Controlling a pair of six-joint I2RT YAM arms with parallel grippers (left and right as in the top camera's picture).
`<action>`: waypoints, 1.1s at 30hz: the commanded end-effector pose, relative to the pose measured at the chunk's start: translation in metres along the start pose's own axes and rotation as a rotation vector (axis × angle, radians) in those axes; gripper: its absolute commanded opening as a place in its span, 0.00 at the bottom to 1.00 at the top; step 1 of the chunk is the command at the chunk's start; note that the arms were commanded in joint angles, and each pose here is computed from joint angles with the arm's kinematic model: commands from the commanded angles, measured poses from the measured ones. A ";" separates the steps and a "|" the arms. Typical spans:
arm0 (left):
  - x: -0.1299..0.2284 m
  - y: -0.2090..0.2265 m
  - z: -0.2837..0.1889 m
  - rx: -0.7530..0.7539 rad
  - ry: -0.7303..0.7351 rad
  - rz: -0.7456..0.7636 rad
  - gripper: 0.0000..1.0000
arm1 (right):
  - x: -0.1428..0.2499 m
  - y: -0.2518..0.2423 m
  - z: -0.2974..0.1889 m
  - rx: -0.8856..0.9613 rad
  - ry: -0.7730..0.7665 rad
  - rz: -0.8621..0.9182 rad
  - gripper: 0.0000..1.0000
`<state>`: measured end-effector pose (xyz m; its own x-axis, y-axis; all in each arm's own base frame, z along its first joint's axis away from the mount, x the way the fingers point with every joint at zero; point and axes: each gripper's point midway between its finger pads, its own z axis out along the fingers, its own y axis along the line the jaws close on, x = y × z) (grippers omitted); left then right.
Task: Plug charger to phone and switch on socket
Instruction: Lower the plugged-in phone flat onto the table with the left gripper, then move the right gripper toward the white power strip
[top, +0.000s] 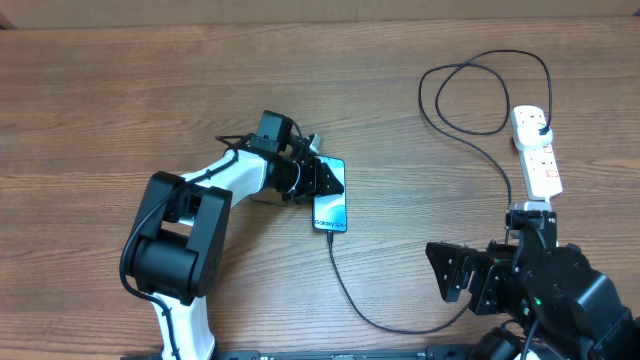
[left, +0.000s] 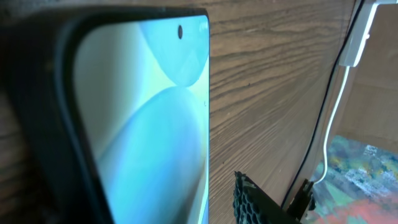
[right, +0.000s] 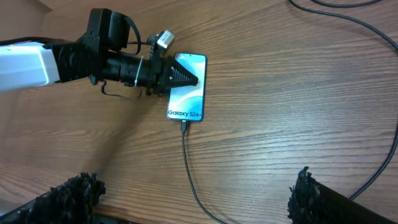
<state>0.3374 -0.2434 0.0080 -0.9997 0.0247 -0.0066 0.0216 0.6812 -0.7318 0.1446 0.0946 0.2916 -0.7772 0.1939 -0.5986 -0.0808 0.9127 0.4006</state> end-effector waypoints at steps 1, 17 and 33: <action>0.013 0.061 0.007 -0.251 0.010 -0.055 0.45 | -0.005 0.000 -0.003 0.004 -0.025 0.004 1.00; 0.021 0.086 -0.003 -0.388 0.001 -0.198 0.51 | 0.013 -0.011 0.027 0.055 0.030 0.077 1.00; 0.024 0.100 -0.010 -0.462 -0.026 -0.320 0.57 | 0.012 -0.007 0.043 0.080 0.042 0.281 1.00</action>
<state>0.3377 -0.2242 0.0083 -0.9881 -0.1204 0.0959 -0.1539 0.7727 -0.6158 0.1585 0.1065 0.2550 -0.7959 0.4073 -0.4479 0.1592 0.8546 0.4943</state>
